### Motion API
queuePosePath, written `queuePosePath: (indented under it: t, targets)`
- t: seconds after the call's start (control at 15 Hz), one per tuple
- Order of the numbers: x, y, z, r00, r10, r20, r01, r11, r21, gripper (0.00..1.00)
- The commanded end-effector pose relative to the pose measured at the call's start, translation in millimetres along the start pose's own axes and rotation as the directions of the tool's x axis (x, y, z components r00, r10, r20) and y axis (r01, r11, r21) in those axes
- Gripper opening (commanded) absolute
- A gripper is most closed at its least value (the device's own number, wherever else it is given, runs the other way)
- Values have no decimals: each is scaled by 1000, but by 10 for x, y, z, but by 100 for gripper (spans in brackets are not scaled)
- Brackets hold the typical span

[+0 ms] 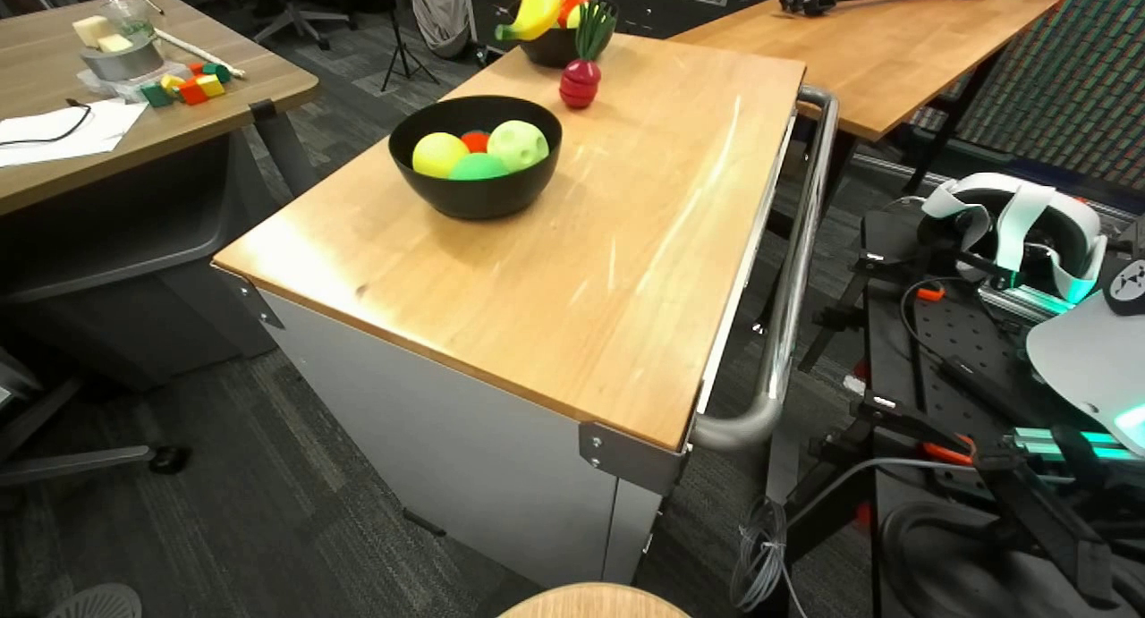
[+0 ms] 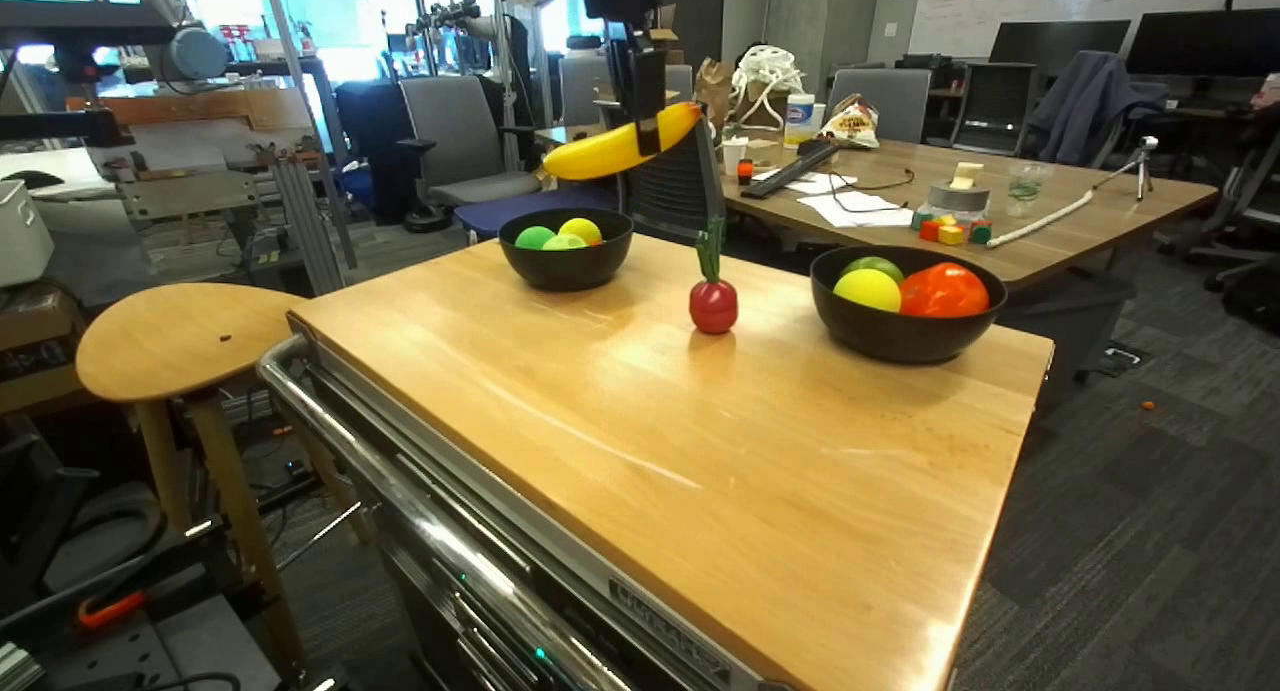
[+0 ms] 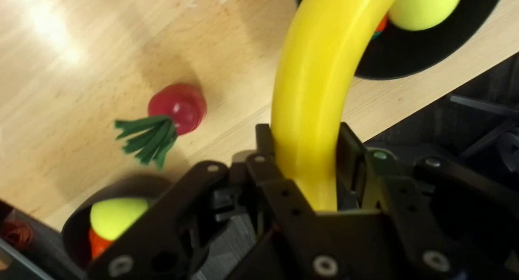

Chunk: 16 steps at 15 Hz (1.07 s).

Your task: Remove all the plastic vegetables and fruits from the two bowls

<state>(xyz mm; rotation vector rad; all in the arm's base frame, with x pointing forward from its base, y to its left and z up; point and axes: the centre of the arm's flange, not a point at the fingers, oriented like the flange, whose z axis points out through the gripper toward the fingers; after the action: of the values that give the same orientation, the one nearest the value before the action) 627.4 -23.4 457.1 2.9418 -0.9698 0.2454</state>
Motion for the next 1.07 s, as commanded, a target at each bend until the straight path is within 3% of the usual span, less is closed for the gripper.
queuePosePath:
  t: [0.0,0.33,0.73,0.87,1.0]
  targets:
    - [181,295,8,982,-177,-60,171,982,-82,15]
    - [279,352,390,906,-421,-42,409,897,-168,15]
    - [178,244,871,756,-653,43,643,731,-228,15]
    - [146,209,987,734,-677,44,668,710,-222,15]
    - [117,184,1080,733,-679,43,671,712,-205,15]
